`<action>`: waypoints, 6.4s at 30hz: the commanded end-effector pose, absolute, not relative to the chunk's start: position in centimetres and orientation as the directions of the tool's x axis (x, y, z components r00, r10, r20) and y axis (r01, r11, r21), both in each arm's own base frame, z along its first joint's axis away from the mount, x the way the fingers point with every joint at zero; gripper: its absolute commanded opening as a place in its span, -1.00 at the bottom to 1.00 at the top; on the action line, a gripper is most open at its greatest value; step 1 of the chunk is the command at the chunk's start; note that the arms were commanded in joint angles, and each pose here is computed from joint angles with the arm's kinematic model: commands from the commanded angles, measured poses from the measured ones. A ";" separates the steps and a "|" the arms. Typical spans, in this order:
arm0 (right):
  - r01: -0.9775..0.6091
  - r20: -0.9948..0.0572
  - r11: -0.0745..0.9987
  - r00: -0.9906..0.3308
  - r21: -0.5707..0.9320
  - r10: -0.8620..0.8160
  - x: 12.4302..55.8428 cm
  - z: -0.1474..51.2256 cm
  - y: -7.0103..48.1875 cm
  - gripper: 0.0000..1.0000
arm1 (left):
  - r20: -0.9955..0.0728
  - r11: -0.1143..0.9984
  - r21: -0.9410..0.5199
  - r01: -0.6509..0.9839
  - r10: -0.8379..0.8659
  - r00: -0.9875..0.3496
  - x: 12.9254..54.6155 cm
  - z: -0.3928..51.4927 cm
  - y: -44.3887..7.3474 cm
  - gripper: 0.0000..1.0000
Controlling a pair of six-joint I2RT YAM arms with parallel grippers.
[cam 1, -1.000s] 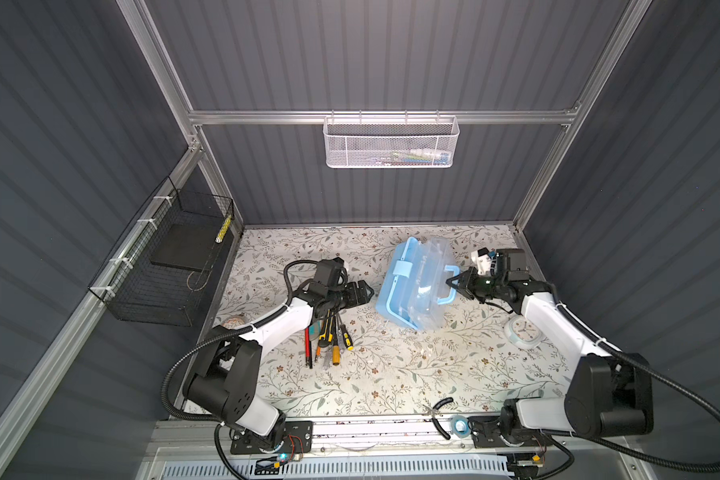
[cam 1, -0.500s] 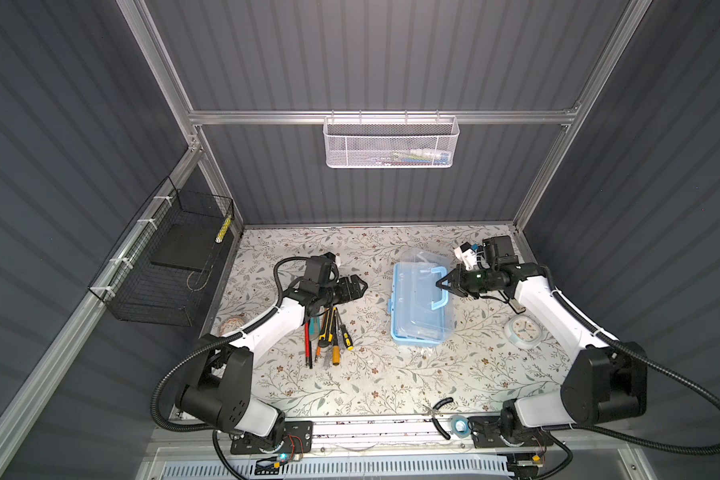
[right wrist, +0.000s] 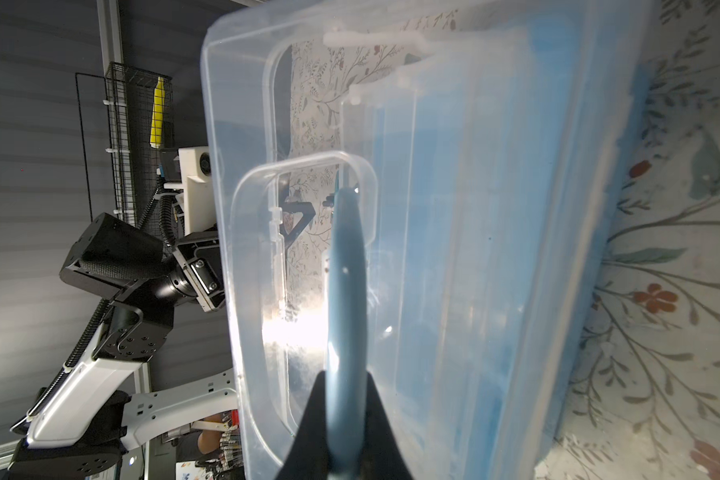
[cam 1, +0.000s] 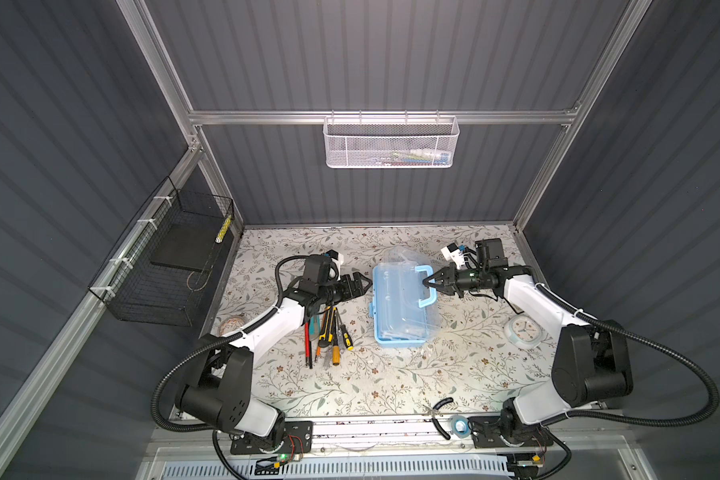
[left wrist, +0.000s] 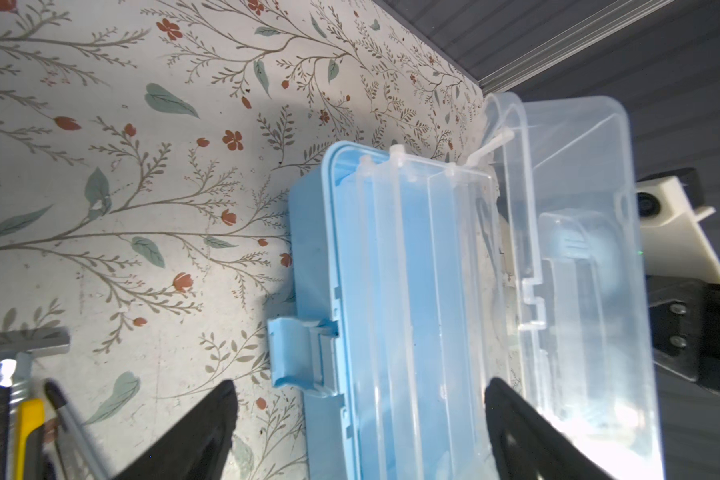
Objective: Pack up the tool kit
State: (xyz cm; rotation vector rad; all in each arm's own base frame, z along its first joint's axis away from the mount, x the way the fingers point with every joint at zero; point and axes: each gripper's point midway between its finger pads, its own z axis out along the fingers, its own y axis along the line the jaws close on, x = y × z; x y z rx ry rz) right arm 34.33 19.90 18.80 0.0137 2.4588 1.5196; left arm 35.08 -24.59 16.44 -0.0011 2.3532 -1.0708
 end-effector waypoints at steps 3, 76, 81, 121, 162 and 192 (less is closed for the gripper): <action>-0.202 -0.253 0.363 -0.963 0.910 0.097 34.4 20.6 20.8 -1.00 | -0.510 0.552 -0.774 0.309 -0.257 -0.821 35.7 21.6 -26.7 0.89; -0.058 -0.625 0.829 -0.687 0.556 0.371 31.6 25.6 9.2 0.46 | -0.695 0.881 -0.415 0.226 -0.147 -0.704 38.1 23.4 -25.5 0.99; -0.162 -0.645 0.841 -0.719 0.517 0.258 31.8 25.8 14.3 0.45 | -0.645 0.955 -0.275 0.111 -0.098 -0.758 35.2 19.5 -19.6 0.99; -0.199 -0.474 0.818 -0.875 0.540 0.099 33.2 18.3 23.7 0.32 | -0.339 0.936 -0.171 -0.308 -0.349 -0.874 30.2 3.3 -6.5 -0.29; -0.176 -0.366 0.807 -0.929 0.564 0.053 33.4 14.3 25.3 0.30 | -0.303 0.948 -0.077 -0.308 -0.316 -0.899 29.3 1.7 -5.1 -0.46; -0.182 -0.353 0.799 -0.935 0.573 0.040 33.4 13.9 25.7 0.29 | -0.387 0.955 -0.069 -0.290 -0.293 -0.874 30.2 4.9 -4.5 -0.30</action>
